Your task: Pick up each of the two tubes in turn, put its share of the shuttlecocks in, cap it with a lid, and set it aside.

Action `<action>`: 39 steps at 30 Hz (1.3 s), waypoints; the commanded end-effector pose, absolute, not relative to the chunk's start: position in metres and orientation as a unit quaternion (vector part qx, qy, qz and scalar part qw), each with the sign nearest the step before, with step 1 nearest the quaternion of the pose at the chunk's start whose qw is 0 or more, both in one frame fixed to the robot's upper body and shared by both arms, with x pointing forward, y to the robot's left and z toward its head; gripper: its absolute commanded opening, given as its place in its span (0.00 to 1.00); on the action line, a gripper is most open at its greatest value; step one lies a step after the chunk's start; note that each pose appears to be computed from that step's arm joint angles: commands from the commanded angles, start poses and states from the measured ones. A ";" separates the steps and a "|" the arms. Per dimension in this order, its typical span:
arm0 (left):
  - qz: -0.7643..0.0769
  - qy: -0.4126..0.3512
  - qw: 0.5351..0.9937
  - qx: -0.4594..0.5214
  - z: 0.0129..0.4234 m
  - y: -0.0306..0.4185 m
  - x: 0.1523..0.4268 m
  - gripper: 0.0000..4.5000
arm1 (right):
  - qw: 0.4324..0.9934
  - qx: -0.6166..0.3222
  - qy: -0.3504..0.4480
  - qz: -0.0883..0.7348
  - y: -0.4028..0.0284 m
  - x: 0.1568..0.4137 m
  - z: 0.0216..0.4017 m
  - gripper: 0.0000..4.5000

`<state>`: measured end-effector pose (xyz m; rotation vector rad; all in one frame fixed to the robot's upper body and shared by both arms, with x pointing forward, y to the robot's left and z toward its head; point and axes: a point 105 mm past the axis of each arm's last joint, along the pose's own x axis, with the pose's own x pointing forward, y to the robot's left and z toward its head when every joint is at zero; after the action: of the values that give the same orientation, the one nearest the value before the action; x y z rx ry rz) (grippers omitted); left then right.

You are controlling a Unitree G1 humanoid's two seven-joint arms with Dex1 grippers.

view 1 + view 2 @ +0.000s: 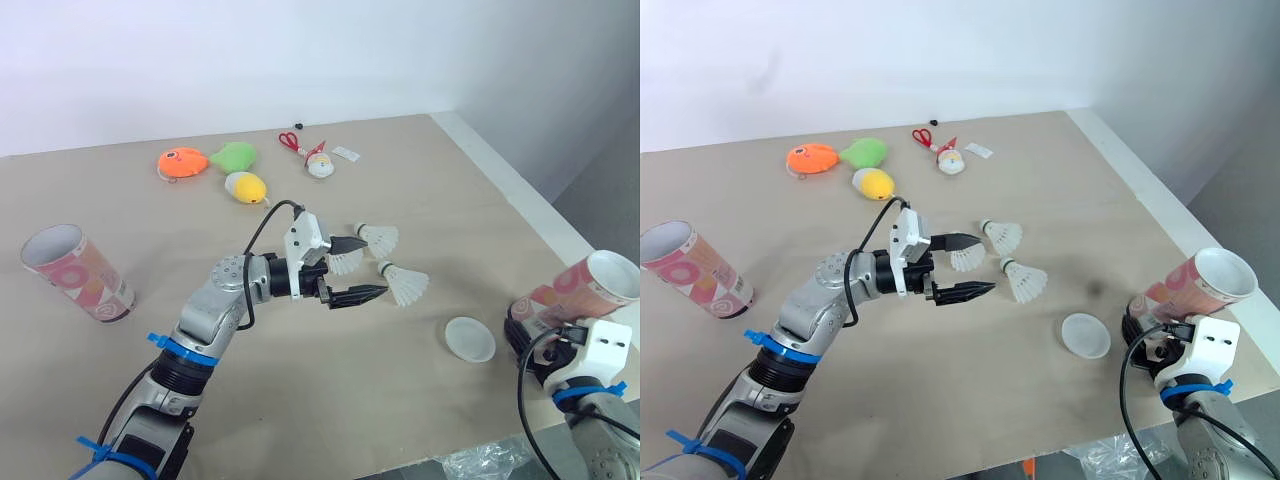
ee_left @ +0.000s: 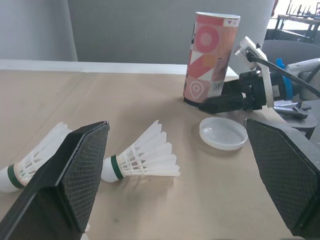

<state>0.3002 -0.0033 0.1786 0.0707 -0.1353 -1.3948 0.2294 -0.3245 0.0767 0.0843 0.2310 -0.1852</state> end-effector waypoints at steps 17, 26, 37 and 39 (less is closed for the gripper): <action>-0.645 -0.084 0.759 0.033 0.187 -0.006 0.296 1.00 | 0.958 0.078 0.271 -0.046 -0.306 0.188 0.030 0.94; -0.643 -0.083 0.760 0.033 0.186 -0.004 0.295 1.00 | 0.943 0.096 0.315 -0.042 -0.303 0.174 0.011 0.94; -0.645 -0.081 0.759 0.033 0.185 -0.004 0.295 1.00 | 0.952 0.083 0.294 -0.008 -0.303 0.165 0.025 0.94; -0.646 -0.081 0.759 0.033 0.185 -0.005 0.295 1.00 | 0.954 0.081 0.290 -0.001 -0.305 0.161 0.029 0.94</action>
<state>0.2999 -0.0019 0.1737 0.0636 -0.1216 -1.3854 0.1808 -0.3148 0.0584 0.0665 0.4622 -0.0405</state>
